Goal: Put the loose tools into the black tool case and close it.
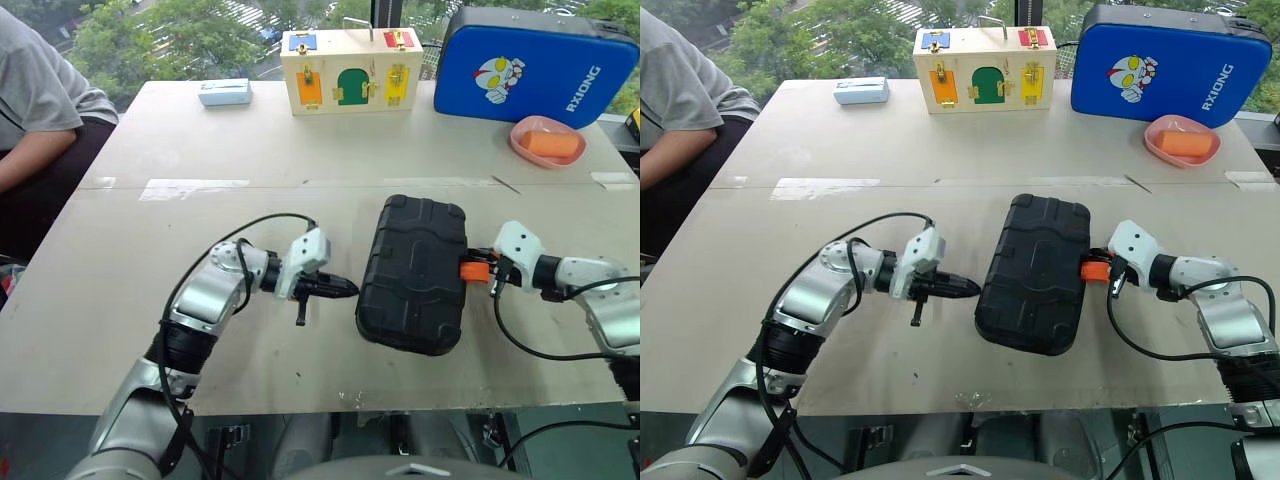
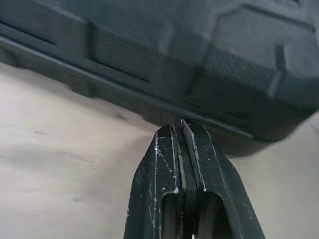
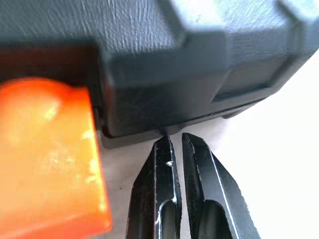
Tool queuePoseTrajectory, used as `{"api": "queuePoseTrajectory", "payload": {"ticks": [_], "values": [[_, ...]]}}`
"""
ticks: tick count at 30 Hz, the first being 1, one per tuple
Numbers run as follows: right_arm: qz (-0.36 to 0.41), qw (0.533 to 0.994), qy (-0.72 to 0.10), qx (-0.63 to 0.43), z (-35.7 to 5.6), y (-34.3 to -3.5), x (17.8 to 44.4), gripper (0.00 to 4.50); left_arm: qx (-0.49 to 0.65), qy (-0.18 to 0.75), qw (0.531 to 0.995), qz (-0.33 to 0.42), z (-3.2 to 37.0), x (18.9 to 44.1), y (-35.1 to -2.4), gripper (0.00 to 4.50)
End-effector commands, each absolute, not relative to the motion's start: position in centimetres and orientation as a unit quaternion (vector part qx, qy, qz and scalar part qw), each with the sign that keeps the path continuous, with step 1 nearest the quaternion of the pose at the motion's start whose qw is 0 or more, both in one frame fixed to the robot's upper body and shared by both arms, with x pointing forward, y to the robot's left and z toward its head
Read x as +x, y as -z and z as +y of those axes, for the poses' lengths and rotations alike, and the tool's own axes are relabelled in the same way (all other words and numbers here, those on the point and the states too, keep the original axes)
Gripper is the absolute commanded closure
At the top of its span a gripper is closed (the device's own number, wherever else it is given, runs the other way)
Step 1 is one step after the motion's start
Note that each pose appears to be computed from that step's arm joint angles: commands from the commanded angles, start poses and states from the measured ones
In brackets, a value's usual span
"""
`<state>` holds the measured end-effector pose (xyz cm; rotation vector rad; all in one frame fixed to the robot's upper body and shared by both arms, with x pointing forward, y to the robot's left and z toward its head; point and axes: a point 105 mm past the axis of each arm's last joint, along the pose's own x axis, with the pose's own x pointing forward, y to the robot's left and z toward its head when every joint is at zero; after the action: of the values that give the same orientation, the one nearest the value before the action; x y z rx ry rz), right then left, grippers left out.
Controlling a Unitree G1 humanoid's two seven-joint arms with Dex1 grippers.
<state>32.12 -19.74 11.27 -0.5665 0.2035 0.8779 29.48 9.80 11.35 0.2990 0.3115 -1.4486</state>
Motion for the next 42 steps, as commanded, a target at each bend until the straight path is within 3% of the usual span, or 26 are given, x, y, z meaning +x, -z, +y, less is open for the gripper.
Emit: {"api": "queuePoseTrajectory", "payload": {"ticks": [1, 6, 11, 14, 21, 31, 38, 42], "values": [[0.068, 0.879, -0.392, -0.264, -22.2, -15.0, 31.6, 4.5, 0.096, 0.641, 0.754, 0.109, 10.9, 29.7, -15.3, 4.43], [0.052, 0.896, -0.376, -0.228, -23.7, -17.8, 30.7, 4.5, 0.04, 0.652, 0.752, 0.093, 8.7, 30.2, -18.0, 4.43], [0.067, 0.864, -0.462, -0.187, -20.5, -18.0, 27.1, 4.5, 0.086, 0.66, 0.74, 0.098, 5.2, 31.9, -16.1, 4.43], [0.083, 0.857, -0.468, -0.198, -19.7, -16.8, 26.4, 4.5, 0.119, 0.659, 0.735, 0.102, 4.1, 32.8, -15.0, 4.43], [0.12, 0.867, -0.436, -0.207, -19.2, -12.9, 26.9, 4.5, 0.171, 0.681, 0.701, 0.127, 3.5, 32.6, -12.2, 4.43], [0.167, 0.886, -0.385, -0.196, -19.8, -8.0, 27.9, 4.5, 0.163, 0.699, 0.685, 0.12, 2.7, 31.7, -12.3, 4.43], [0.156, 0.891, -0.386, -0.178, -19.6, -8.1, 27.9, 4.5, 0.188, 0.705, 0.672, 0.127, 2.8, 31.4, -11.7, 4.43], [0.125, 0.886, -0.419, -0.154, -17.5, -9.2, 27.9, 4.5, 0.225, 0.702, 0.661, 0.138, 2.8, 31.6, -10.8, 4.43]]}}
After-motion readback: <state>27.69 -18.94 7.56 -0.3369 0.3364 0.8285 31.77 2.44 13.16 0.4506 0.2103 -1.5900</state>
